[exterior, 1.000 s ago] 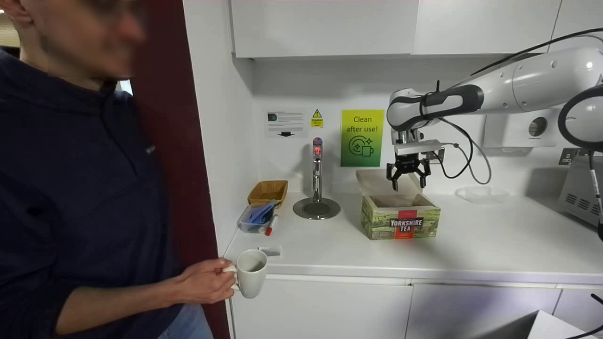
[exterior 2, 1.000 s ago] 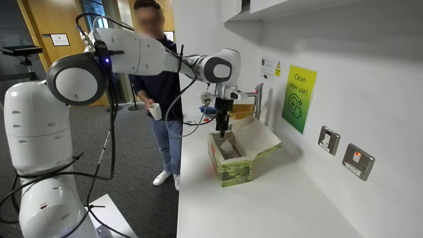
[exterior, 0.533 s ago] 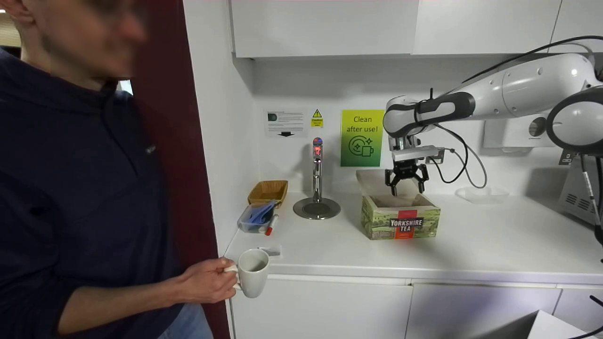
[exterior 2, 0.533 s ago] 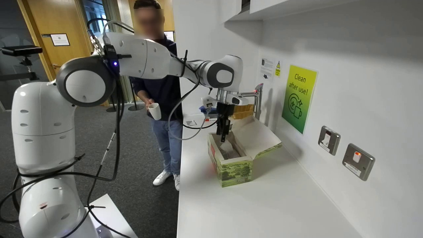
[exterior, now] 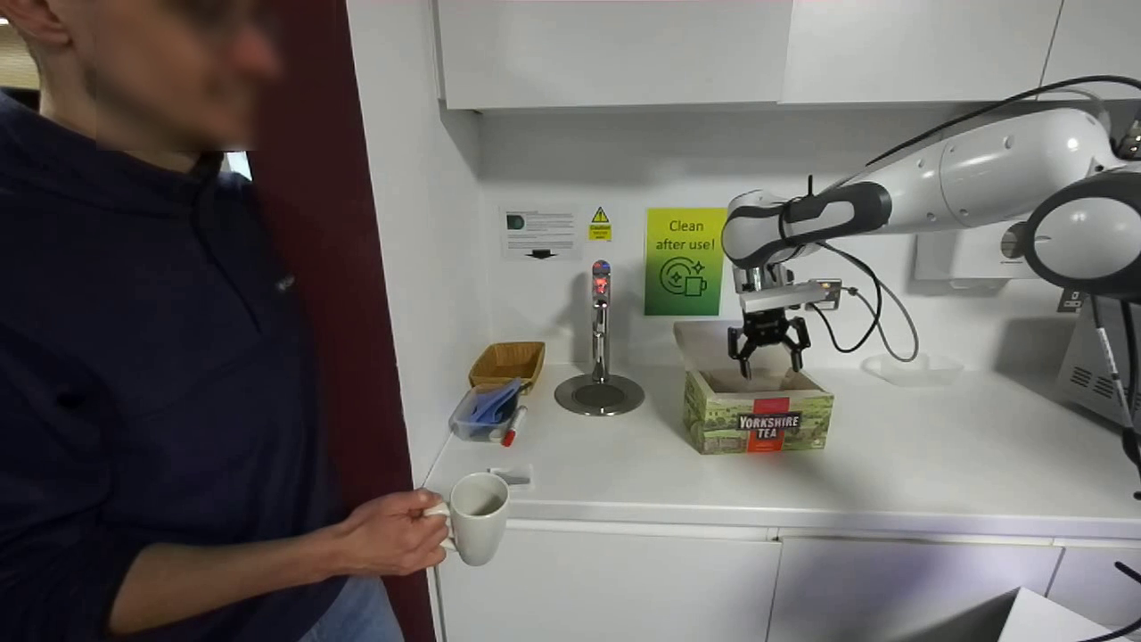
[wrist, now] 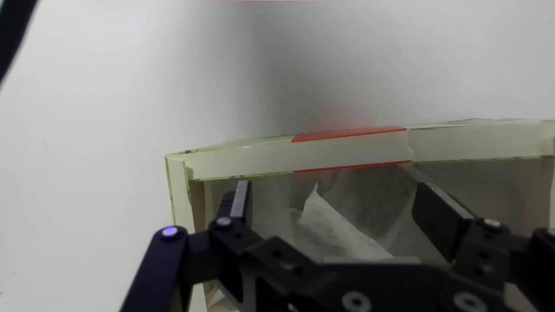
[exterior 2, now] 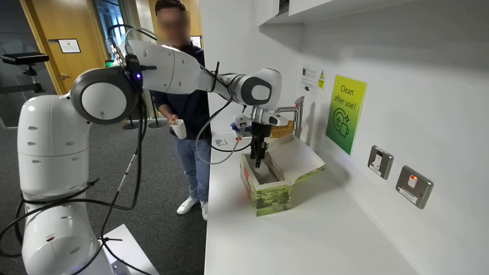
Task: Pick up one tea bag from the green box and put it into the white mug
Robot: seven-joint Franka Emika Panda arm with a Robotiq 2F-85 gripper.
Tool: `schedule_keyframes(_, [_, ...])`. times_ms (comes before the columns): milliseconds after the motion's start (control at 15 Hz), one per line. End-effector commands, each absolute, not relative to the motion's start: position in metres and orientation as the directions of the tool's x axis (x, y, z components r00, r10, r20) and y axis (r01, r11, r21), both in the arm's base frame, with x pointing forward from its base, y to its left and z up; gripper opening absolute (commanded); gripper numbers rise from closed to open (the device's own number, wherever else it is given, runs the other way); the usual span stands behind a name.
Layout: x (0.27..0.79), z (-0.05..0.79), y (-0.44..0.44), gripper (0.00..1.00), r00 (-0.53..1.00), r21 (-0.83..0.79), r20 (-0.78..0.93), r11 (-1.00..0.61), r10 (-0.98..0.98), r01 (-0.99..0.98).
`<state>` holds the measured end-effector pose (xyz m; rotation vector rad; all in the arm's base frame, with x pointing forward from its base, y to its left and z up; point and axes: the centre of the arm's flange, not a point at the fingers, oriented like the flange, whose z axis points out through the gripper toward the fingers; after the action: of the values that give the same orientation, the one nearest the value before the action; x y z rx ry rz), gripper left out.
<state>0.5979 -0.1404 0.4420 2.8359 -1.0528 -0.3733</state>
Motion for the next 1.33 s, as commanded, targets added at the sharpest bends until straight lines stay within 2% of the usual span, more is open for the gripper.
schedule_keyframes(0, [0.603, 0.452, -0.146, 1.0, 0.709, 0.166, -0.223, -0.742, -0.669, -0.649])
schedule_keyframes(1267, [0.628, 0.434, -0.161, 1.0, 0.681, 0.192, -0.258, -0.727, -0.685, -0.659])
